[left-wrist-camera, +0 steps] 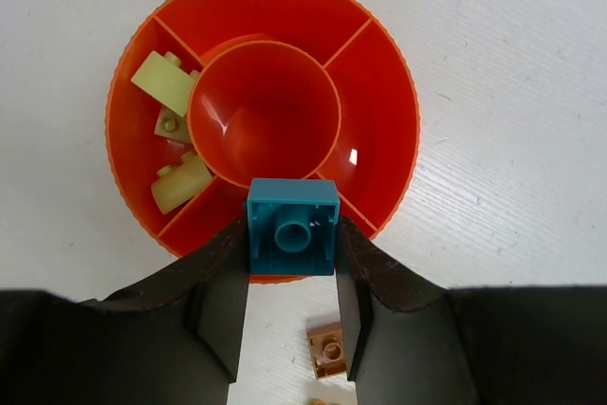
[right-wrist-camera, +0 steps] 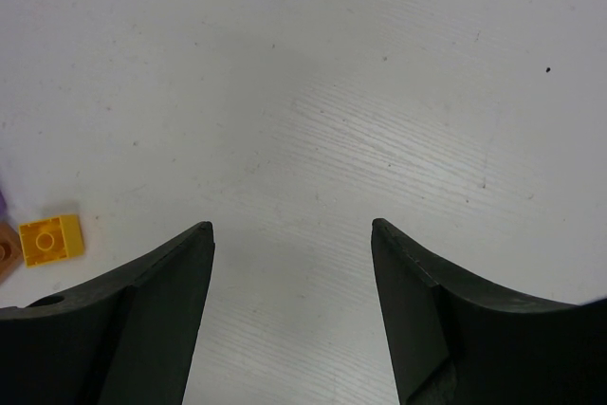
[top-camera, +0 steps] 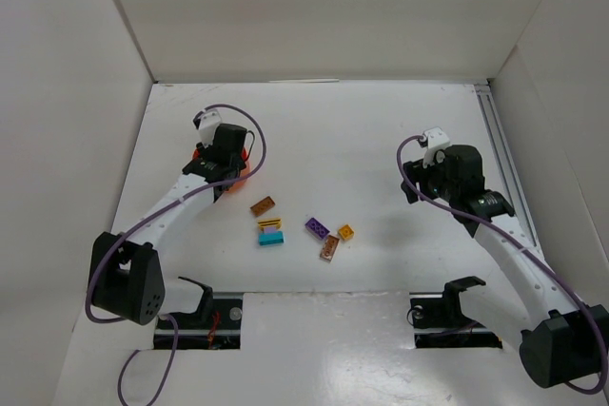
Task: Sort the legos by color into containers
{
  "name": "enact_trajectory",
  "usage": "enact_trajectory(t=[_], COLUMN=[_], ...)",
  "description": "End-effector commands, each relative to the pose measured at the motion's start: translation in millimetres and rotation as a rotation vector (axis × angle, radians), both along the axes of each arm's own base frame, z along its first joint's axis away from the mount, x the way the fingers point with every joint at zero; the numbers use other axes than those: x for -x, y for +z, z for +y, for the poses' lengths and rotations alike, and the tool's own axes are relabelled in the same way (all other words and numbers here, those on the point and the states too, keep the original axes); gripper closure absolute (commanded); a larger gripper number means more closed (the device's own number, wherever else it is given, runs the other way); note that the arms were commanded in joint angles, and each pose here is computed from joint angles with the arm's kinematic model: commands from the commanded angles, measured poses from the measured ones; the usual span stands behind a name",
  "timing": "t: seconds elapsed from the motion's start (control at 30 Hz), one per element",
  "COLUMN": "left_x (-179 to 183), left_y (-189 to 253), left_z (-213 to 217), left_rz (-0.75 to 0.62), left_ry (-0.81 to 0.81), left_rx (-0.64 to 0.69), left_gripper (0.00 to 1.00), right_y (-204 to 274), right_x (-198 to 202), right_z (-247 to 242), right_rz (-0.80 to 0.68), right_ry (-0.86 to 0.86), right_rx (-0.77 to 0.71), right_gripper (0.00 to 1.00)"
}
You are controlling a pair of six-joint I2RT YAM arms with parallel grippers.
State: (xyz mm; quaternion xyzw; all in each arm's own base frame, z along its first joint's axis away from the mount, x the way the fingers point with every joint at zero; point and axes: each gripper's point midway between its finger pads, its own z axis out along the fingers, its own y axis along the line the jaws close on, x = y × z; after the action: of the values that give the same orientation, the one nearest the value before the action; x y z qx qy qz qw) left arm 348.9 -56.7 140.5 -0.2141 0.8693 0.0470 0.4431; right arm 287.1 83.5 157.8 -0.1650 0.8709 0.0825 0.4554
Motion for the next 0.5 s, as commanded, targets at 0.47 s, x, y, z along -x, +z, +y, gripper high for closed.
enact_trajectory(t=[0.47], left_x=[2.3], left_y=[8.3], left_z=[4.6], left_rz=[-0.030], left_ry=[0.022], left_rx=[0.013], left_gripper=[0.50], right_y=[20.2], right_x=[-8.4], right_z=[1.9], right_rz=[-0.060], right_ry=[0.016], right_rx=[-0.006], right_gripper=[0.28])
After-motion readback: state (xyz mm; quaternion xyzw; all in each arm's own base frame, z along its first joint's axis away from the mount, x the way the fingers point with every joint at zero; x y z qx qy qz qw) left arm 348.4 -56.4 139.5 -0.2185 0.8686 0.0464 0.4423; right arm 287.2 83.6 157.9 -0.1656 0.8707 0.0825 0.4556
